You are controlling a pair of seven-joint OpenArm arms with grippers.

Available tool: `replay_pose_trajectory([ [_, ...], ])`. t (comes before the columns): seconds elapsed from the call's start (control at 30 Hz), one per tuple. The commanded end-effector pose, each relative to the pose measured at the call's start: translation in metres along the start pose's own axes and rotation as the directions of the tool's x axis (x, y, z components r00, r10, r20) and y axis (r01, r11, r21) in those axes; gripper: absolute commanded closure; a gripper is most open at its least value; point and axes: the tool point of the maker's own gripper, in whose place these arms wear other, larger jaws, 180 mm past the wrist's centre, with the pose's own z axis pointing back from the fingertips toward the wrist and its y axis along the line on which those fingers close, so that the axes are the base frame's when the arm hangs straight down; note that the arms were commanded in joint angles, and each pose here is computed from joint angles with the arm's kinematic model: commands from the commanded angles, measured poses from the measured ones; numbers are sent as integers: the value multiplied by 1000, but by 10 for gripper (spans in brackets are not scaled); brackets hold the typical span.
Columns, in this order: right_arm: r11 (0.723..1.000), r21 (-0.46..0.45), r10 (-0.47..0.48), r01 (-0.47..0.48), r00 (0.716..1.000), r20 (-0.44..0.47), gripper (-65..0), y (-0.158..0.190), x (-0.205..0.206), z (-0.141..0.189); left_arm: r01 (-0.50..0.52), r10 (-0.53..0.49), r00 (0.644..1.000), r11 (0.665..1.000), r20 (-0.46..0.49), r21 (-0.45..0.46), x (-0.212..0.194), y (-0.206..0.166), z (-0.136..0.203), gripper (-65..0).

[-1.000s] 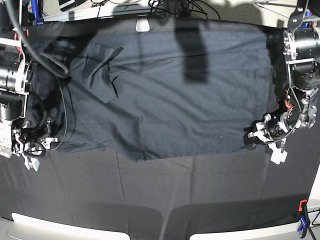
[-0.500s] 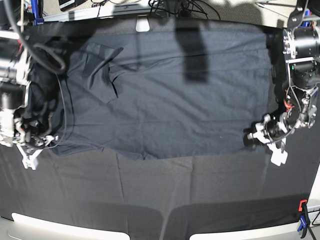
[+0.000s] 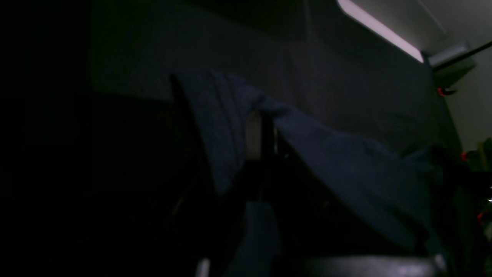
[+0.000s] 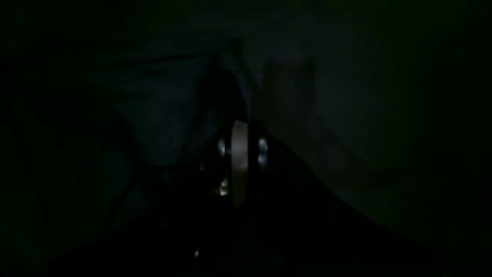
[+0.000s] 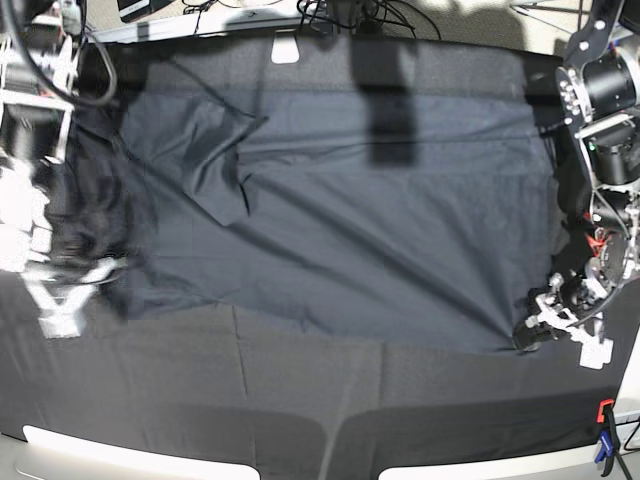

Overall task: Layout the t-shirt on the table in an organized manner, then fold the t-shirt properly
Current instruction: 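Fold the grasped edge with both grippers toward the other edge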

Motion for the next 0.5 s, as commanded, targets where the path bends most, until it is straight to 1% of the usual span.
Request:
replay_pose_trajectory([
  [0.0,999,-33,-3,6,997,81,0,-19,27,14,29,-28,996,999,81,-19,35,-6,4,0],
  [0.03,999,-41,-26,30,994,108,0,-25,31,20,29,-28,996,999,81,-20,34,-6,4,0],
  [0.1,997,-22,-71,75,987,142,0,-31,35,28,29,-28,996,999,81,-20,34,-6,3,0],
  [0.17,998,-16,-61,64,988,140,0,-34,33,33,32,-31,997,999,78,-17,34,-5,3,0],
  [0.27,998,-33,-56,62,988,145,0,-42,28,40,44,-43,997,999,62,-6,30,-3,3,0],
  [0.4,995,-44,-75,87,972,224,0,-50,33,60,41,-41,998,999,46,-4,25,-2,4,0],
  [0.47,996,-39,-62,75,963,264,0,-48,36,74,38,-38,999,999,34,-2,21,-1,4,0],
])
